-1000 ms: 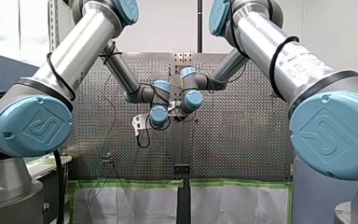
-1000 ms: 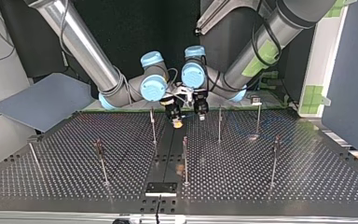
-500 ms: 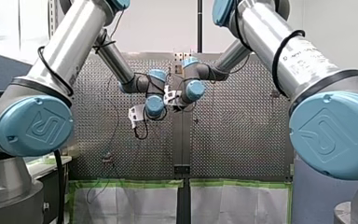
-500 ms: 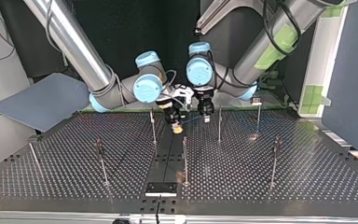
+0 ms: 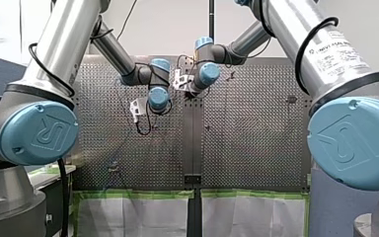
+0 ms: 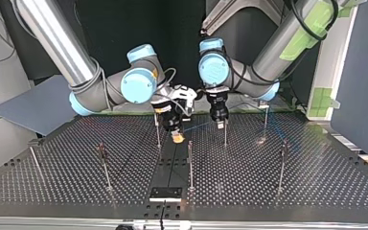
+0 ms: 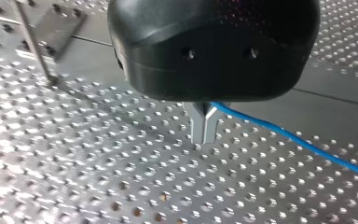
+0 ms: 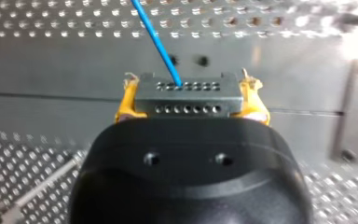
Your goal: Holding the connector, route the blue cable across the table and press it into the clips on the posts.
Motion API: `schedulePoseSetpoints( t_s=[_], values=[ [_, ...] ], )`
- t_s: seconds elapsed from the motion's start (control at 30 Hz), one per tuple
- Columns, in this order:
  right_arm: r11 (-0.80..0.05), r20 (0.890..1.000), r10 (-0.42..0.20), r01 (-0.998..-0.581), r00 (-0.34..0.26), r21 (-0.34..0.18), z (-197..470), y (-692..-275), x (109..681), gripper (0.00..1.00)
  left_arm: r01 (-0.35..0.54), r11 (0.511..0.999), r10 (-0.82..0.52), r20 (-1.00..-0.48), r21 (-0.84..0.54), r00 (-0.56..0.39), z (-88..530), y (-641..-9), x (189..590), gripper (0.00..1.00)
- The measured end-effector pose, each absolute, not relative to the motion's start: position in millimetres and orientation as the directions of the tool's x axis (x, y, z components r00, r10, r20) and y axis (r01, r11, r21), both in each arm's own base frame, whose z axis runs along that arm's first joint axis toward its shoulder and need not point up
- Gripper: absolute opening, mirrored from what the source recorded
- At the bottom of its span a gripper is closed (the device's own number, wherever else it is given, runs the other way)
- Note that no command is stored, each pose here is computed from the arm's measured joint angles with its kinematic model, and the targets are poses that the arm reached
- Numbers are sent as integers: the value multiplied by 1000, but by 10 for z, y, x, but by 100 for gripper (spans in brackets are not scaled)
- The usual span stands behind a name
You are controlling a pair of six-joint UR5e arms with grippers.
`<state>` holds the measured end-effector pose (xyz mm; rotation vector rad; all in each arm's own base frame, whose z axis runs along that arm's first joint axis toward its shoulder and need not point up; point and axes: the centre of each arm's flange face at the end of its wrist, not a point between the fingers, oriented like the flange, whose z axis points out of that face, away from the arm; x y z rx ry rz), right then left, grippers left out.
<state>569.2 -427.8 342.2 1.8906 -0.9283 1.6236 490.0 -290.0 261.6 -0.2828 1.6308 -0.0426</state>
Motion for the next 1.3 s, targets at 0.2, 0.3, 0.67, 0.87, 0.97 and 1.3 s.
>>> schedulePoseSetpoints(
  t_s=[0.2, 0.3, 0.67, 0.87, 0.97, 1.3],
  values=[
    [-659, 986, -158, -749, 46, -70, 3730, -4162, 5594, 0, -155, 968, -205, -979, -199, -22, 2901, -2837, 4848, 0],
    [-662, 989, -141, -746, 34, -69, 3894, -4106, 5560, 0, -153, 968, -202, -979, -199, -8, 3047, -2808, 4809, 0],
    [-660, 992, -124, -748, 23, -65, 4114, -4053, 5475, 0, -82, 966, -239, -967, -246, 89, 3617, -2771, 4695, 0],
    [-654, 993, -120, -753, 18, -65, 4124, -4096, 5451, 0, -18, 959, -275, -947, -282, 165, 3972, -2782, 4679, 0],
    [-652, 993, -118, -756, 13, -68, 4129, -4123, 5437, 0, 3, 959, -279, -945, -283, 173, 4039, -2769, 4701, 0],
    [-651, 993, -119, -755, 4, -75, 4140, -4214, 5380, 0, 58, 963, -268, -952, -262, 148, 3966, -2771, 4803, 0]
  ],
)
